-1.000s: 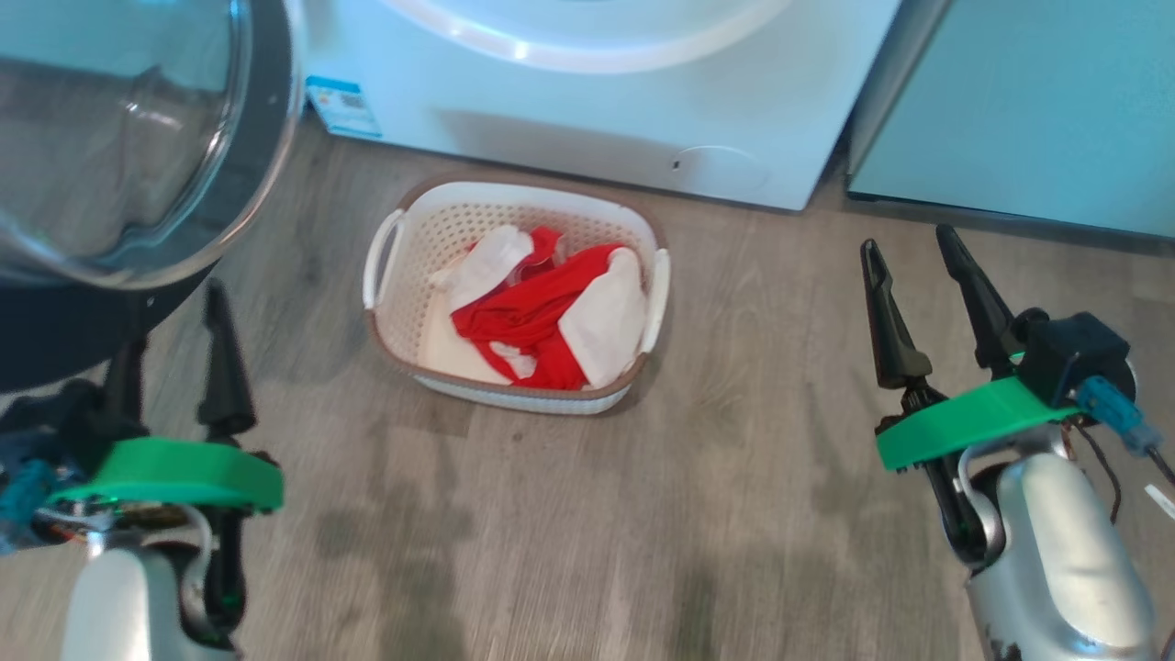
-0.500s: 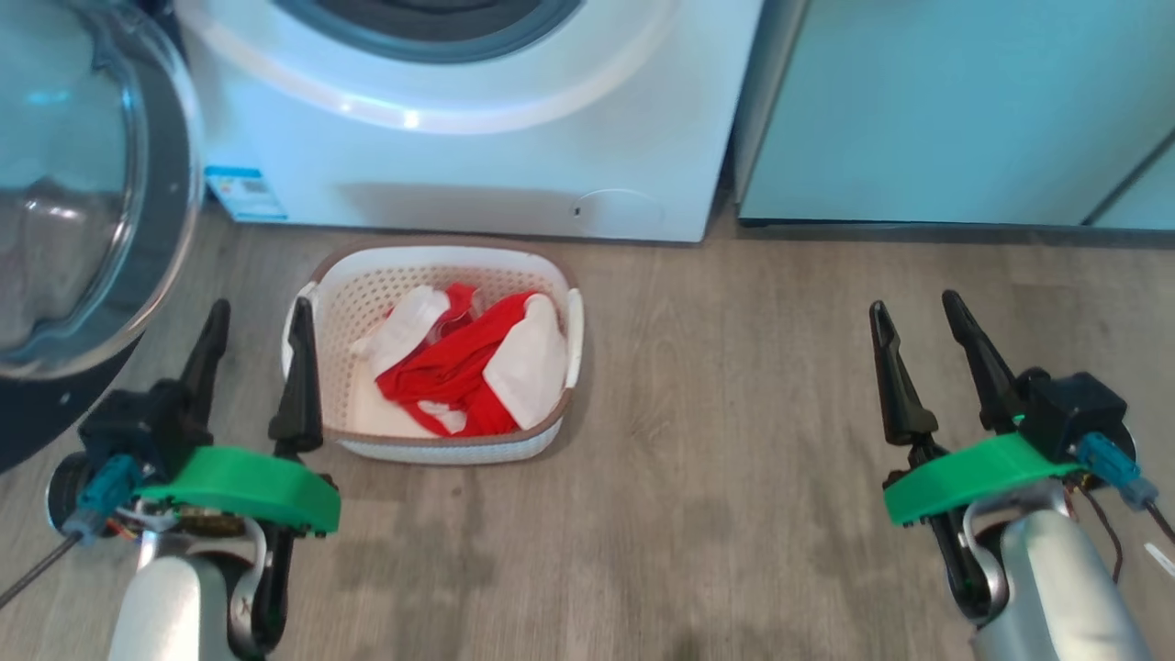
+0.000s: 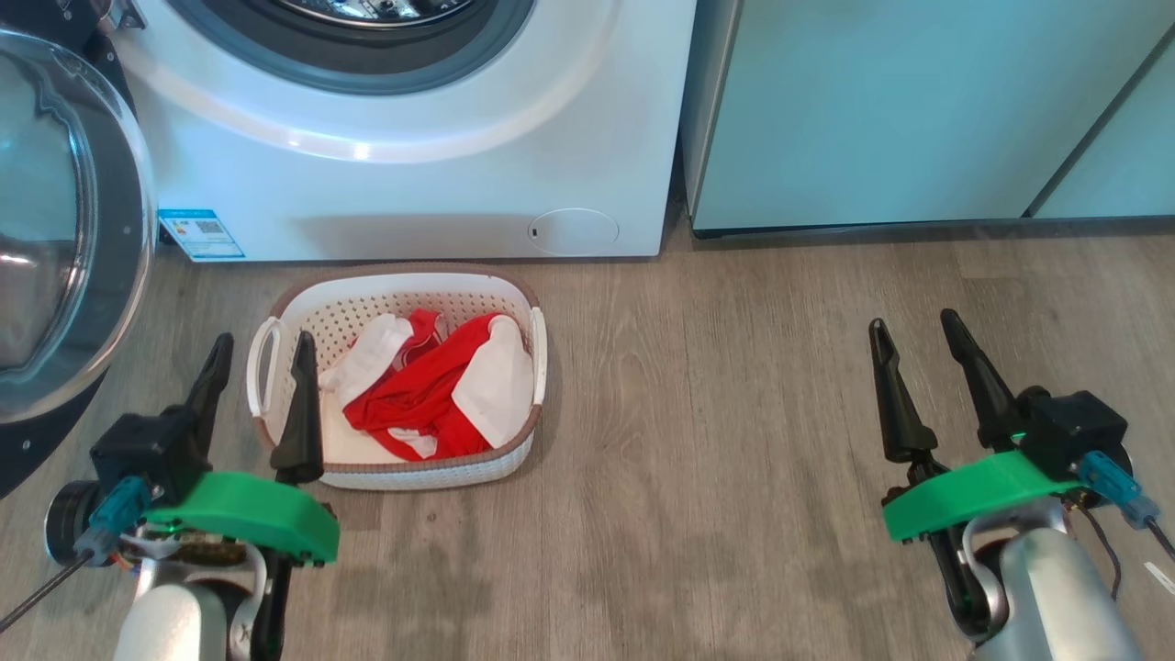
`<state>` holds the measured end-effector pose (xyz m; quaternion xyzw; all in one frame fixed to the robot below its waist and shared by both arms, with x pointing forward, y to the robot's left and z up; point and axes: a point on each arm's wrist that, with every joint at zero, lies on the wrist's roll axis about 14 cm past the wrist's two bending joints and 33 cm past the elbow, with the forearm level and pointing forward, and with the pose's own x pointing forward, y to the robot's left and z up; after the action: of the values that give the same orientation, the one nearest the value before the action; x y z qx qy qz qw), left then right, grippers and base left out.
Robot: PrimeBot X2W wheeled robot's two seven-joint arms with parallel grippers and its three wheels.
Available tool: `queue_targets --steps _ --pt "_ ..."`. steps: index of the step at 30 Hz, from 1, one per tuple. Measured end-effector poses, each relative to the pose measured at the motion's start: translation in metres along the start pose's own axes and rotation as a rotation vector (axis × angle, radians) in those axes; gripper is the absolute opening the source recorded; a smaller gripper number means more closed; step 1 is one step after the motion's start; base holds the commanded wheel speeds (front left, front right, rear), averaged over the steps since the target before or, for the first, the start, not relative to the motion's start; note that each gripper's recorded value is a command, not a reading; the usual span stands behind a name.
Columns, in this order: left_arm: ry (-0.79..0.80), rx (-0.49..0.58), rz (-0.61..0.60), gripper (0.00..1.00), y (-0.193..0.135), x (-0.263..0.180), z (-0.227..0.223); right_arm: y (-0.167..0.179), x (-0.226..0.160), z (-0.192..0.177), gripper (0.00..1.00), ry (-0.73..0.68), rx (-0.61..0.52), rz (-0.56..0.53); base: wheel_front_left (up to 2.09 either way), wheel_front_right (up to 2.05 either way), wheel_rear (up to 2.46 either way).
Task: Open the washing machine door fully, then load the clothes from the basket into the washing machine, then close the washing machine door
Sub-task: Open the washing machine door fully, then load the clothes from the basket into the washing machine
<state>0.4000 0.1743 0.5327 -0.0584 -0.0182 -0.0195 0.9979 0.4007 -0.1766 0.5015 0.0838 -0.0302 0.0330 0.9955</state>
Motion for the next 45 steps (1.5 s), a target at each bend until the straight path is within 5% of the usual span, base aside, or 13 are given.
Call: queue_targets --steps 27,45 --pt "0.022 0.016 -0.007 1.00 -0.0018 0.0013 -0.0053 0.0002 0.0012 -0.0037 1.00 0.009 0.010 -0.001 0.01 -0.02 0.01" --pt "0.025 0.033 -0.022 1.00 -0.0052 0.0035 -0.0063 -0.0033 -0.0004 -0.0036 1.00 0.009 0.010 -0.012 1.54 -1.57 0.03"
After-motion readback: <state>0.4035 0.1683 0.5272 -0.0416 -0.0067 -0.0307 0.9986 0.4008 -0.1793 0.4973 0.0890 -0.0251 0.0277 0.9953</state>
